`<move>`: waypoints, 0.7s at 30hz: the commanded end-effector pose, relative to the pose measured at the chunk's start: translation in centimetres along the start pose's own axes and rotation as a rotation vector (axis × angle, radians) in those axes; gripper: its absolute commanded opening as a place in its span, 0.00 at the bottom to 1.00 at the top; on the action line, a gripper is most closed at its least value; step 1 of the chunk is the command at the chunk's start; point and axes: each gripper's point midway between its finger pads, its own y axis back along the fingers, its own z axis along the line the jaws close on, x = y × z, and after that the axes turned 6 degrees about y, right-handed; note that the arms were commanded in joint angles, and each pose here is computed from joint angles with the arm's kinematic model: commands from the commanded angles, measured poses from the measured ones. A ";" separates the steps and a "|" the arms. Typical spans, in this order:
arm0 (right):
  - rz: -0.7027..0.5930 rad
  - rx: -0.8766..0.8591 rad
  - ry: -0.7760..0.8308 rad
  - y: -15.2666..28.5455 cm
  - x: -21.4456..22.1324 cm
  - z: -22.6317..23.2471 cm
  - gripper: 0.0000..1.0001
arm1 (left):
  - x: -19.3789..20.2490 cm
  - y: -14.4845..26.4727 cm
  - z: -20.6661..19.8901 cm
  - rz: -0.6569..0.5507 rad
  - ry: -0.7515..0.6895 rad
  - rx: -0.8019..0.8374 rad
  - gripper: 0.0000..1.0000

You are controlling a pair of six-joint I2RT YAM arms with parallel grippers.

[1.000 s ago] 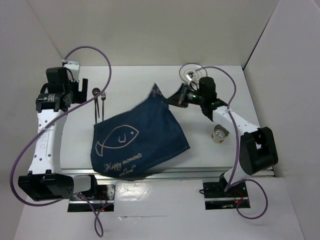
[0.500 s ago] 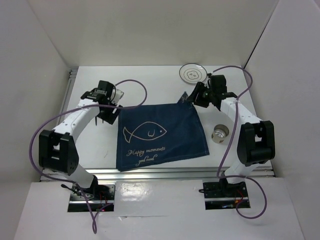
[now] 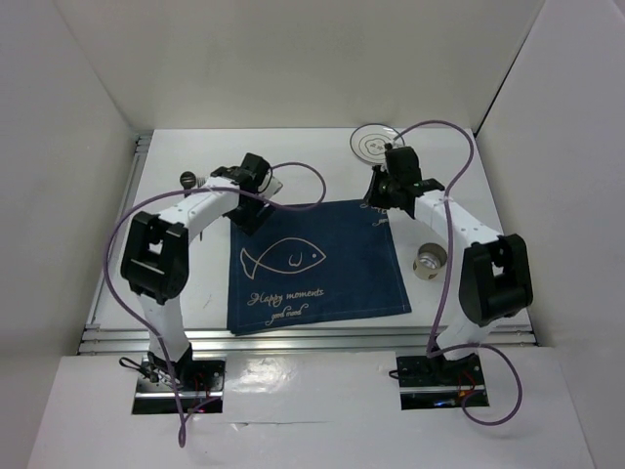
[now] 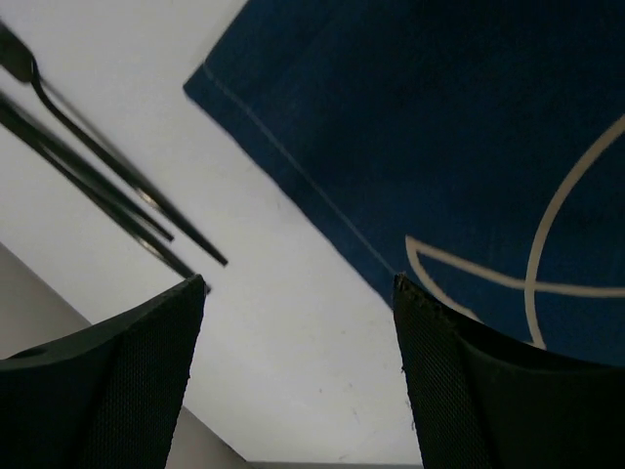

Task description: Set the dinner table for one person

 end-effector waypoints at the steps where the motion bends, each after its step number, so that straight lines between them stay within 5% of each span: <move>1: 0.091 -0.067 -0.043 -3.0 2.2 0.8 0.13 | -1.4 -2.2 0.7 0.029 -0.036 -0.047 0.83; 3: 0.172 -0.082 -0.103 -5.0 4.2 0.3 0.00 | -1.3 -3.5 1.2 0.061 -0.024 -0.047 0.83; 12: 0.291 -0.011 -0.206 -6.5 10.1 -1.6 0.00 | -1.6 -8.9 2.4 0.121 -0.003 -0.090 0.83; 21: 0.258 0.042 -0.201 -6.4 9.8 -2.3 0.00 | -2.2 -10.4 1.8 0.135 0.023 -0.075 0.83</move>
